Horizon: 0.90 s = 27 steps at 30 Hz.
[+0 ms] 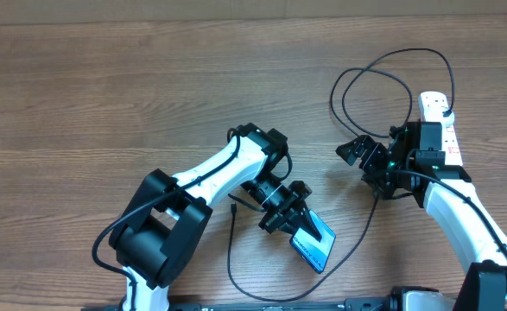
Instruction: Plug charger to phone and switch on socket
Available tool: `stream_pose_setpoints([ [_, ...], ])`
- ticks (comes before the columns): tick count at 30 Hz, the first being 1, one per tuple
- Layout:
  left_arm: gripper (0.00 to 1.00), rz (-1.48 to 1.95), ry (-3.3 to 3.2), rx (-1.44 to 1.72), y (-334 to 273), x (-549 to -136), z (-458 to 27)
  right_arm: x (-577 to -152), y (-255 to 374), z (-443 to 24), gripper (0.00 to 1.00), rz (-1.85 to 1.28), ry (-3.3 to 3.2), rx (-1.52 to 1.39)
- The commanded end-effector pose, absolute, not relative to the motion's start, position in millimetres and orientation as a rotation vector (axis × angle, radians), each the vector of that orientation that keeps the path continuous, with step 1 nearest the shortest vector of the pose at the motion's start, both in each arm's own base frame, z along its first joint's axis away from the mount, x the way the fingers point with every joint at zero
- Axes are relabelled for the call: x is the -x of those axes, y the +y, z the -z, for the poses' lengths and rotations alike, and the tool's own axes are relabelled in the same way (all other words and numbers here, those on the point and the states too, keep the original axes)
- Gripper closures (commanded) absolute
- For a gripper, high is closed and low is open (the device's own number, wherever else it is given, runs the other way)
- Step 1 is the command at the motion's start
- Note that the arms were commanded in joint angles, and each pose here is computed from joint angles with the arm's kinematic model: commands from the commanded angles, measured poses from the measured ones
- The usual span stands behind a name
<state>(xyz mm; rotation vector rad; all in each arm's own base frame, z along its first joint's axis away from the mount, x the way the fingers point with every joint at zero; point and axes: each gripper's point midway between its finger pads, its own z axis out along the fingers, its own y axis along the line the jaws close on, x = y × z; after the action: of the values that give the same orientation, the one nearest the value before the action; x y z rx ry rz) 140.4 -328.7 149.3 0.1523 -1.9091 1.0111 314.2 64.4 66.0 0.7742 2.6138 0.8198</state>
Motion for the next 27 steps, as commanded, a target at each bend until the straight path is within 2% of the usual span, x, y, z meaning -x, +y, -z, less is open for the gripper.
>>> stream_pose_setpoints([
  [1,0.96,-1.058,-1.867,-0.165,-331.6,-141.9,-164.5,-317.5,63.9,-70.1,0.00,-0.807,2.600,-0.750],
  [27,0.96,-1.061,-1.873,-0.158,-331.8,-142.4,-163.6,-317.4,64.0,-70.1,0.00,-0.808,2.600,-0.750],
])
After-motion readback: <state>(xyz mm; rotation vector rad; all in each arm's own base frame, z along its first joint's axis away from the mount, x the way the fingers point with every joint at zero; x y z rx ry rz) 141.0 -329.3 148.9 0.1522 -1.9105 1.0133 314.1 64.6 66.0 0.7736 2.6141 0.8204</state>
